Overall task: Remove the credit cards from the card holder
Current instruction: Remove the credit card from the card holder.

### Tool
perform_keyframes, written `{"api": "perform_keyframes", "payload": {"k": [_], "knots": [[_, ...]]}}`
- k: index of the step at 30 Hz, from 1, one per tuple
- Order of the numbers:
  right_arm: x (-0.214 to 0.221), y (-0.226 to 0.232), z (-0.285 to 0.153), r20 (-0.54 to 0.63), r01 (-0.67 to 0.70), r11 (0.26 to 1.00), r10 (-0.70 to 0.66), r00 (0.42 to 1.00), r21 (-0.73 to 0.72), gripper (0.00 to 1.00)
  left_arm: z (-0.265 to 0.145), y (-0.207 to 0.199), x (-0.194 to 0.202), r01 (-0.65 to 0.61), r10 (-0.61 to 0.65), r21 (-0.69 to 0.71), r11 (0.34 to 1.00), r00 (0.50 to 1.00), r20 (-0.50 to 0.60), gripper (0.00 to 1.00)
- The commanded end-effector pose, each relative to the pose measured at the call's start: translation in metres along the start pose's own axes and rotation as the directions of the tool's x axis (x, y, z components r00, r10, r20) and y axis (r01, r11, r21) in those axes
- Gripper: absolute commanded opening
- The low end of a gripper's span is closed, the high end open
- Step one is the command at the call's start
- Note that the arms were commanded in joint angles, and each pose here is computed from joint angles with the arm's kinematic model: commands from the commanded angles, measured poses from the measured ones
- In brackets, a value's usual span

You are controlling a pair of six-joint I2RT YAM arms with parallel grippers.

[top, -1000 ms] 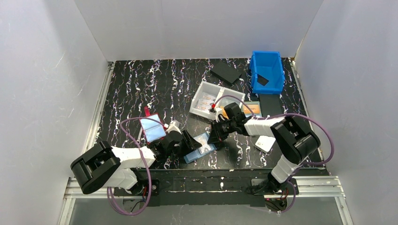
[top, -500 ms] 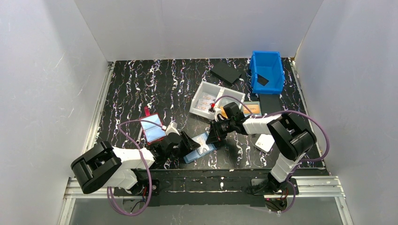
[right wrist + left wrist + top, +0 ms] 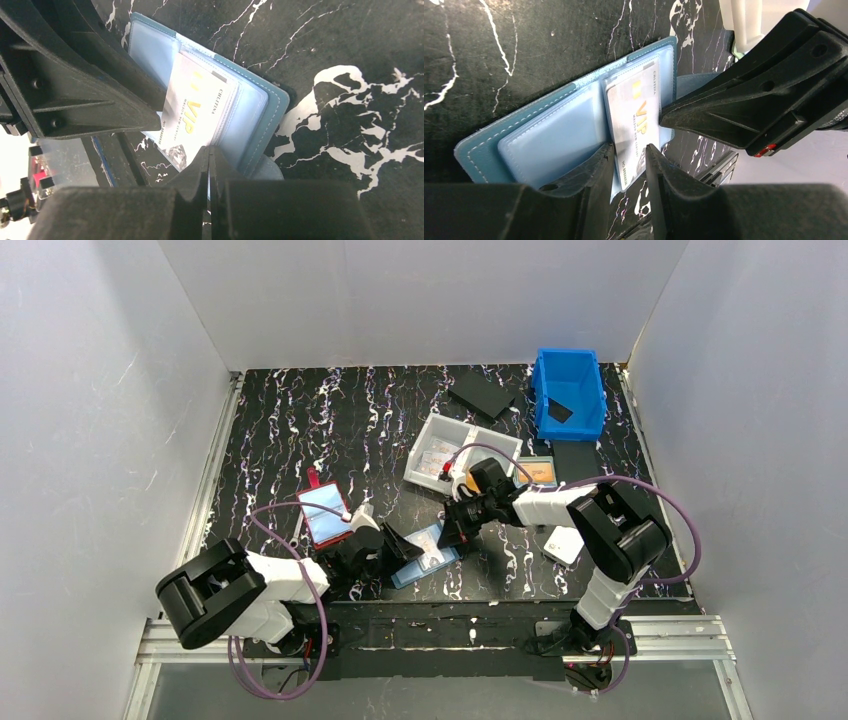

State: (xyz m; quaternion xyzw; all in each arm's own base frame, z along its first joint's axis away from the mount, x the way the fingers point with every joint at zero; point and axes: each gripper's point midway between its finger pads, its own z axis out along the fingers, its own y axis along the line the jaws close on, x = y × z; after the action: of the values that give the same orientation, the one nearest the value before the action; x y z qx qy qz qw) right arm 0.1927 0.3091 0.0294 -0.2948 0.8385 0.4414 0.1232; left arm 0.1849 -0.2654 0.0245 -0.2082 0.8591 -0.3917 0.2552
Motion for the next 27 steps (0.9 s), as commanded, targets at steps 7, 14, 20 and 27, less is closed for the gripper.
{"api": "perform_keyframes", "payload": {"k": [7,14,20,27], "knots": [[0.018,0.008,0.013,-0.101,0.147,0.989,-0.143,0.985,0.032,0.03,0.000,0.021,-0.001,-0.027,0.029,-0.051,0.998,0.999,0.026,0.21],[0.029,0.024,0.021,-0.157,0.189,0.982,-0.191,0.969,-0.025,0.01,0.000,0.019,-0.001,-0.035,0.036,-0.035,0.999,0.999,0.026,0.12],[0.031,0.019,0.023,-0.174,0.183,0.983,-0.181,0.968,-0.002,0.01,-0.002,0.021,-0.001,-0.034,0.035,-0.028,0.999,0.999,0.028,0.00],[0.030,-0.001,0.019,-0.184,0.199,0.974,-0.178,0.967,0.107,0.03,-0.013,0.034,-0.005,-0.026,0.027,-0.024,0.999,0.998,0.061,0.00]]}}
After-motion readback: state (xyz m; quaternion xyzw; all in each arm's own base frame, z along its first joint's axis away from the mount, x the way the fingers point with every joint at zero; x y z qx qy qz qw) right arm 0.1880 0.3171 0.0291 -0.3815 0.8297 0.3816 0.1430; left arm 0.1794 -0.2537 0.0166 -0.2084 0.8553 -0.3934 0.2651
